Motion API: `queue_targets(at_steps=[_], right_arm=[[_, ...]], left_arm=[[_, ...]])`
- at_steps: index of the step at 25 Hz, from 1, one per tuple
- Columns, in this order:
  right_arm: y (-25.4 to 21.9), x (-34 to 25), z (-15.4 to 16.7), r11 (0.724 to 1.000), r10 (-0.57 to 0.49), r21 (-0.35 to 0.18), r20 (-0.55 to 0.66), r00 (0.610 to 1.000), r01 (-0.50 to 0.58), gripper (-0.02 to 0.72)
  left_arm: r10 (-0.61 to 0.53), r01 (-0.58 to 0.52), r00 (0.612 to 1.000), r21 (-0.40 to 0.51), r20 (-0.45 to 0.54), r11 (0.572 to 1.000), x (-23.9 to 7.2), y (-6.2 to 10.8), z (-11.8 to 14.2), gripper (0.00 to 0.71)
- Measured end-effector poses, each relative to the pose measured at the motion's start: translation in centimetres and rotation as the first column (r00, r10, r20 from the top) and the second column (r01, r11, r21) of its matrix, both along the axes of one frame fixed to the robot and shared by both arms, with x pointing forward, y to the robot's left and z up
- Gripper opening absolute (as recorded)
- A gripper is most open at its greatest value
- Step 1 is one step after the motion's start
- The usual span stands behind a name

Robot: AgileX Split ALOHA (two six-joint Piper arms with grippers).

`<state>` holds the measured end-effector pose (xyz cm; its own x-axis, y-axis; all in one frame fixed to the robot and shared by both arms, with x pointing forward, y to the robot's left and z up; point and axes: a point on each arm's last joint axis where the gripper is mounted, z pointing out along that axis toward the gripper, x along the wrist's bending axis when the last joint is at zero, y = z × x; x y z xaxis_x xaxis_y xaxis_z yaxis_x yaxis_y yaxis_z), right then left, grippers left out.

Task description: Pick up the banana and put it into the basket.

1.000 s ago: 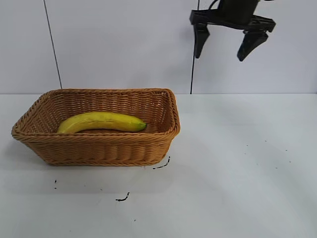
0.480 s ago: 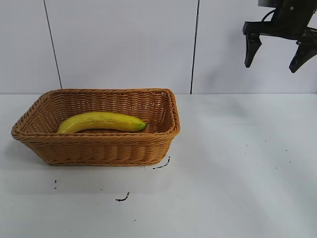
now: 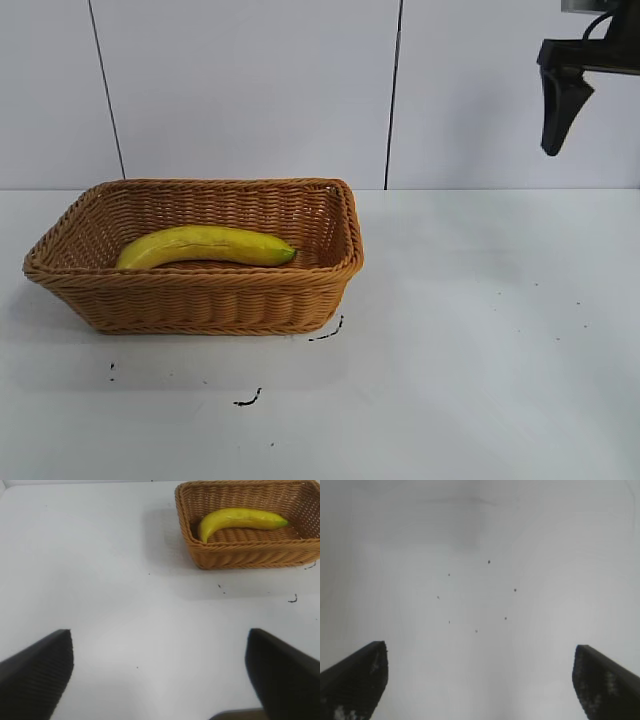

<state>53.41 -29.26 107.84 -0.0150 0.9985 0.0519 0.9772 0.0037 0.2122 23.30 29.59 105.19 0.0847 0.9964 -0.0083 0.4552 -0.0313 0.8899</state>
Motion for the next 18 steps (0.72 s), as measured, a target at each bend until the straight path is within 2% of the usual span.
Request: queue_targets(at_steps=[7, 18], right_arm=[[0.0, -8.4, -0.3, 0.998, 0.057, -0.008, 0.011, 0.998, -0.057, 0.690], [0.0, -18.3, -5.7, 0.998, 0.055, -0.005, 0.116, 0.992, -0.055, 0.690]], left_arm=[[0.000, 0.000, 1.000, 0.000, 0.000, 1.000, 0.0, 0.0, 0.0, 0.693], [0.000, 0.000, 1.000, 0.000, 0.000, 1.000, 0.0, 0.0, 0.0, 0.693]])
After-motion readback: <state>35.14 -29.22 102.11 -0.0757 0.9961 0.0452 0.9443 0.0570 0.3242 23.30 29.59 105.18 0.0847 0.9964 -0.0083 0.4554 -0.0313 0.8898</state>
